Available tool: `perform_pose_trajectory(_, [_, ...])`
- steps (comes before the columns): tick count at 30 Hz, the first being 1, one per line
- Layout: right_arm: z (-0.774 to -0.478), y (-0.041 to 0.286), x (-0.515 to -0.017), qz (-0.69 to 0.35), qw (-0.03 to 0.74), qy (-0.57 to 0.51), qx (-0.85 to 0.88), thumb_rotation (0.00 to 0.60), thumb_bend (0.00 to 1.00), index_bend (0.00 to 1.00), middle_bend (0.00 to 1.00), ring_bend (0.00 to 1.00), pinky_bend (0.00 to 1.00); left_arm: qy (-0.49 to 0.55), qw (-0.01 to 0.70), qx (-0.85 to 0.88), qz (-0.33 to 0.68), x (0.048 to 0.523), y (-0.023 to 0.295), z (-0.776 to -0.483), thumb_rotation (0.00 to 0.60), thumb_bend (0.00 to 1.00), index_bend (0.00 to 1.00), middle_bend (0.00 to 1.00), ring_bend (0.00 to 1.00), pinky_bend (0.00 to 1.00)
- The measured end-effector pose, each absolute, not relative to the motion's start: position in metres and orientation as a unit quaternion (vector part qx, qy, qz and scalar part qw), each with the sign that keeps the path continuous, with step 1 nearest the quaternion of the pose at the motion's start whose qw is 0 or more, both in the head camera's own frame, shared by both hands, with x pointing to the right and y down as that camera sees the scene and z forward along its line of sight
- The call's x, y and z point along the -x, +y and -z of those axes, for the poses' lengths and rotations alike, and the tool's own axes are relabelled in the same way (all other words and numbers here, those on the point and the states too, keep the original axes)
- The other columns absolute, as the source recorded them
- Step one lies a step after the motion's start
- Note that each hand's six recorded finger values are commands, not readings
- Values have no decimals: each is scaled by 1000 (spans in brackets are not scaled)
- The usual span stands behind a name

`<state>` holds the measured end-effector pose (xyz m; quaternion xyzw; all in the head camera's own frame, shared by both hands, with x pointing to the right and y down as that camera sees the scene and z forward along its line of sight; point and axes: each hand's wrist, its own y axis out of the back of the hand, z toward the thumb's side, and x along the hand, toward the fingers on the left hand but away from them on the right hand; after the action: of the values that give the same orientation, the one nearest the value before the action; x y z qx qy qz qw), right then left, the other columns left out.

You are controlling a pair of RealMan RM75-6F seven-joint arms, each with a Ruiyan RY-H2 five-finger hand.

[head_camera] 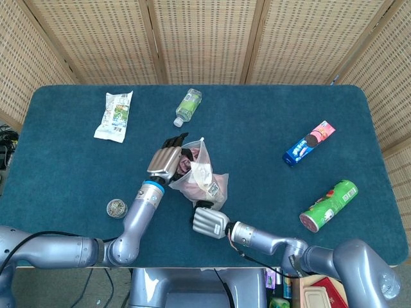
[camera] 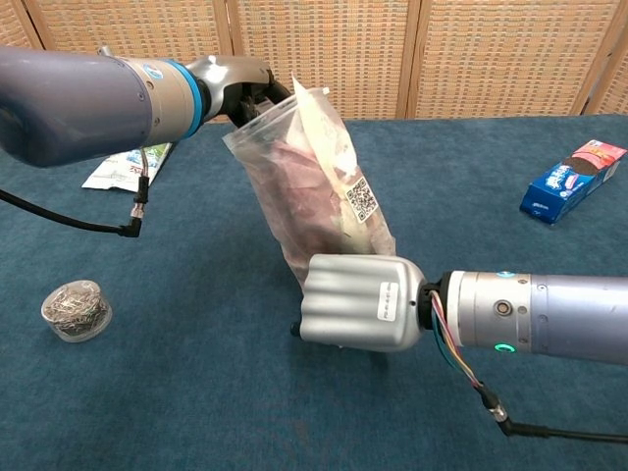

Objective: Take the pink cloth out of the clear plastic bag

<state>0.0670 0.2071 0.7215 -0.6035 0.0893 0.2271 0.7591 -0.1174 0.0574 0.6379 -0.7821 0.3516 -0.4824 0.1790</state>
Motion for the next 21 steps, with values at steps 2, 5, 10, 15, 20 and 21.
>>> perform_pose_trajectory(2, [-721,207,-67,-227,759,87,604,600,388,579,780,621,651,351,178,783,482,117,58,-638,600,569,774,0,0,0])
perform_pose_trajectory(5, [-722,206,-67,-226,761,85,602,600,439,641,790,629,660,351,178,784,481,117,58,-638,600,568,774,0,0,0])
perform_pose_trajectory(10, [-723,207,-69,-224,761,84,603,600,480,684,799,638,663,352,179,784,479,118,57,-637,600,568,774,0,0,0])
perform_pose_trajectory(15, [-722,208,-71,-221,761,81,604,600,488,712,805,645,663,354,177,784,479,119,57,-637,600,568,774,0,0,0])
perform_pose_trajectory(20, [-720,207,-74,-218,763,74,604,600,523,725,810,649,663,359,177,783,477,121,55,-637,600,568,774,0,0,0])
perform_pose_trajectory(21, [-719,207,-75,-217,763,72,604,600,529,726,811,649,663,361,178,782,476,122,54,-637,600,568,774,0,0,0])
